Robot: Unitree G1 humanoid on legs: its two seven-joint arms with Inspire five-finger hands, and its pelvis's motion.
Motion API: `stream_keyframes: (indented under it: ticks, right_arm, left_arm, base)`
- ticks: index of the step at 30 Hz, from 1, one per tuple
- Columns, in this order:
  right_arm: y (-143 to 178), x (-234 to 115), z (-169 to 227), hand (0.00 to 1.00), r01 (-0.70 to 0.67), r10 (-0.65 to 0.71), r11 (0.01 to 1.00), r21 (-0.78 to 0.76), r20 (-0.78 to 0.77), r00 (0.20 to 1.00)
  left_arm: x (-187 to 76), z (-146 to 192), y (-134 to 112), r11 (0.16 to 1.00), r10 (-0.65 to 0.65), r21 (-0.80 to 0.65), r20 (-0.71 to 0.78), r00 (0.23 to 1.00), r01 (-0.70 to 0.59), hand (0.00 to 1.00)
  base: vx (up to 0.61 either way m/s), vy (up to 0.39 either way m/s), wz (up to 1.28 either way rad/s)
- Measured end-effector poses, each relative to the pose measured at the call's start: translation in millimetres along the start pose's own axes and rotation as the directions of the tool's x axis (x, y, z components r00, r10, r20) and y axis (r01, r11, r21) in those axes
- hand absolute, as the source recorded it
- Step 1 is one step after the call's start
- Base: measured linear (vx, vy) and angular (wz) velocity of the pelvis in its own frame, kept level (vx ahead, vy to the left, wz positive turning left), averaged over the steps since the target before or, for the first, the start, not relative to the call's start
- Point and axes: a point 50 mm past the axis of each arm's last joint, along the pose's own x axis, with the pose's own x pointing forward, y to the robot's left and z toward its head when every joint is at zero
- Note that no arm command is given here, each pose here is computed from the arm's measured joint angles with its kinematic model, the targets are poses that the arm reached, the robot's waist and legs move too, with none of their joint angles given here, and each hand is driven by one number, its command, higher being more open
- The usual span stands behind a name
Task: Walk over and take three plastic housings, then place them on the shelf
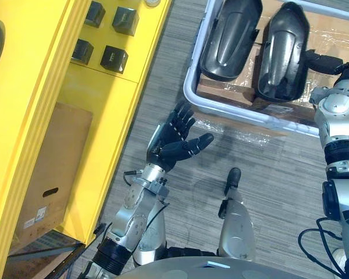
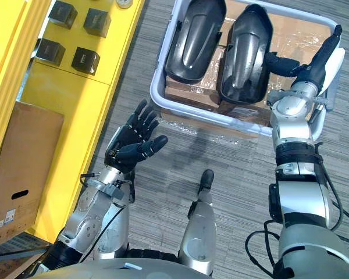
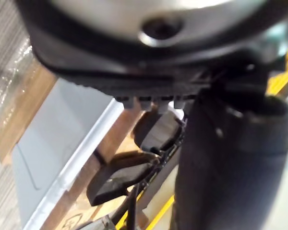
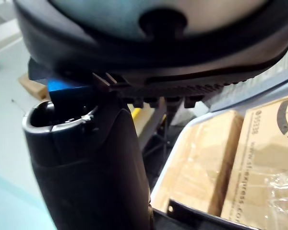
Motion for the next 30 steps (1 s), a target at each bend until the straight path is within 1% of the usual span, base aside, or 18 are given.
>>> stream_keyframes:
  ticks: [7,8,13,15,17,20,22,23,27,30]
  right_arm:
    - [-15.0,10.6,-21.0,1.00,-0.062,0.043,0.991,-0.118,-0.156,0.987]
    - [-17.1,11.4,-22.2,0.00,-0.065,0.045,0.991,-0.115,-0.164,0.985]
    - [-32.0,21.8,-18.1,0.00,-0.084,0.057,0.988,-0.127,-0.204,0.977]
    - [-52.3,29.1,-17.8,0.00,-0.058,0.010,0.974,-0.219,-0.215,0.976]
    - [-64.7,31.4,-20.5,0.00,-0.037,-0.021,0.968,-0.250,-0.228,0.973]
    - [-73.0,32.2,-24.4,0.00,-0.019,-0.061,0.955,-0.296,-0.258,0.964]
    - [-72.4,30.9,-28.5,0.00,-0.013,-0.076,0.959,-0.282,-0.303,0.950]
    - [-72.5,28.0,-35.7,0.00,-0.019,-0.088,0.947,-0.321,-0.316,0.945]
    - [-59.7,25.8,-35.1,0.00,-0.001,-0.071,0.980,-0.200,-0.355,0.932]
    - [-56.4,23.5,-38.3,0.00,0.003,-0.078,0.981,-0.192,-0.384,0.920]
  left_arm:
    - [2.5,-3.9,3.1,0.997,0.057,-0.043,0.026,0.998,-0.056,1.00]
    - [2.5,-4.2,3.3,0.997,0.063,-0.044,0.025,0.998,-0.062,1.00]
    - [2.0,-7.4,4.3,0.996,0.075,-0.048,0.015,0.997,-0.074,1.00]
    - [2.3,-7.5,3.8,0.996,0.074,-0.049,0.016,0.997,-0.073,1.00]
    - [2.0,-7.5,4.0,0.996,0.075,-0.050,0.016,0.997,-0.074,1.00]
    - [1.3,-6.7,5.1,0.995,0.083,-0.064,0.025,0.996,-0.081,1.00]
    - [1.2,-5.7,5.1,0.995,0.084,-0.063,0.037,0.996,-0.082,1.00]
    - [0.9,-5.2,5.3,0.995,0.086,-0.064,0.042,0.995,-0.083,1.00]
    - [-1.1,-3.4,8.6,0.992,0.106,-0.082,0.058,0.993,-0.101,1.00]
    - [-3.4,-3.8,9.7,0.989,0.116,-0.102,0.058,0.992,-0.109,1.00]
  base:
    - [-0.02,0.013,0.09]
    - [0.00,0.009,0.07]
    - [-0.02,0.006,0.08]
    - [-0.03,-0.010,0.09]
    - [-0.01,-0.023,0.08]
    - [0.00,-0.028,0.11]
    - [-0.01,-0.020,0.06]
    - [-0.01,-0.014,0.05]
    - [0.00,0.000,0.00]
    - [0.00,0.000,0.00]
